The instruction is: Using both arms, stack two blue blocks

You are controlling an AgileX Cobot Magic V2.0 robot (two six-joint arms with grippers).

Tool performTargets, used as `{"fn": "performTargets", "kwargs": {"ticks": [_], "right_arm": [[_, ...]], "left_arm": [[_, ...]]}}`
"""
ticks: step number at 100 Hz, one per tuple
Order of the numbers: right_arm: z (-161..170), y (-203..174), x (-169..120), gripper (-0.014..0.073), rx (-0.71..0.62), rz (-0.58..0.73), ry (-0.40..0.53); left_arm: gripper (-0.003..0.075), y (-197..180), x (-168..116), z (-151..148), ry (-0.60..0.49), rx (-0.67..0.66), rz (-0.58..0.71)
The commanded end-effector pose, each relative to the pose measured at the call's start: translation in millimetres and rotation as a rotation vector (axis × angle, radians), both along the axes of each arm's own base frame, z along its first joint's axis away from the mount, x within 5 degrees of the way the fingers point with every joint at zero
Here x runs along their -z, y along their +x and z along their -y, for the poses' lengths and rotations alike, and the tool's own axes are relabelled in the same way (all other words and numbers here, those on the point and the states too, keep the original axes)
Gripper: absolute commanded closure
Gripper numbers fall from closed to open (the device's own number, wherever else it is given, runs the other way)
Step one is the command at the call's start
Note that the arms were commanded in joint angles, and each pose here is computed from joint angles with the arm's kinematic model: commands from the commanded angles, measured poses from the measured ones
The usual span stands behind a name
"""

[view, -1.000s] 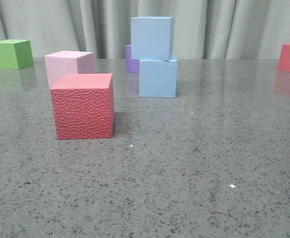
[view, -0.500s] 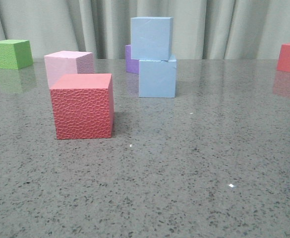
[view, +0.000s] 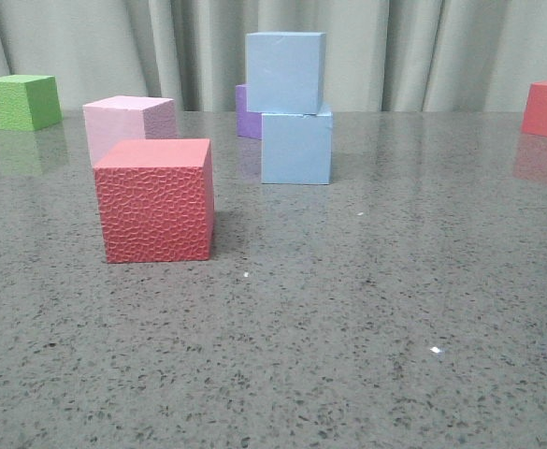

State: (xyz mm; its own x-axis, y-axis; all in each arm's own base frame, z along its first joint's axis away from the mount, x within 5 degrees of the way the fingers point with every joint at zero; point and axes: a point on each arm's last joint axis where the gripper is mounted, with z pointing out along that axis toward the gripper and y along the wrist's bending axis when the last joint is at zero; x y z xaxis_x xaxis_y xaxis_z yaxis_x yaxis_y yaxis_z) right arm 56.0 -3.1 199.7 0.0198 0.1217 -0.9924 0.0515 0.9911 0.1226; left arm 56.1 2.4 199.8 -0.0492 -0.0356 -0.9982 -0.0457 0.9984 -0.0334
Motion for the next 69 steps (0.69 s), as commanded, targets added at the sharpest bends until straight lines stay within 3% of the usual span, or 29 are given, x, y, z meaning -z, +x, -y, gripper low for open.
{"fn": "performTargets", "kwargs": {"ticks": [1,69], "right_arm": [[-0.2,-0.8,-8.2,0.0664,0.003,0.1,-0.036],[-0.2,-1.2,-7.9,0.0664,0.003,0.101,-0.043]], "left_arm": [[0.0739,-1.5,-0.2,0.1,-0.006,0.001,0.089],[0.0739,-1.5,-0.2,0.1,-0.006,0.001,0.089]]}}
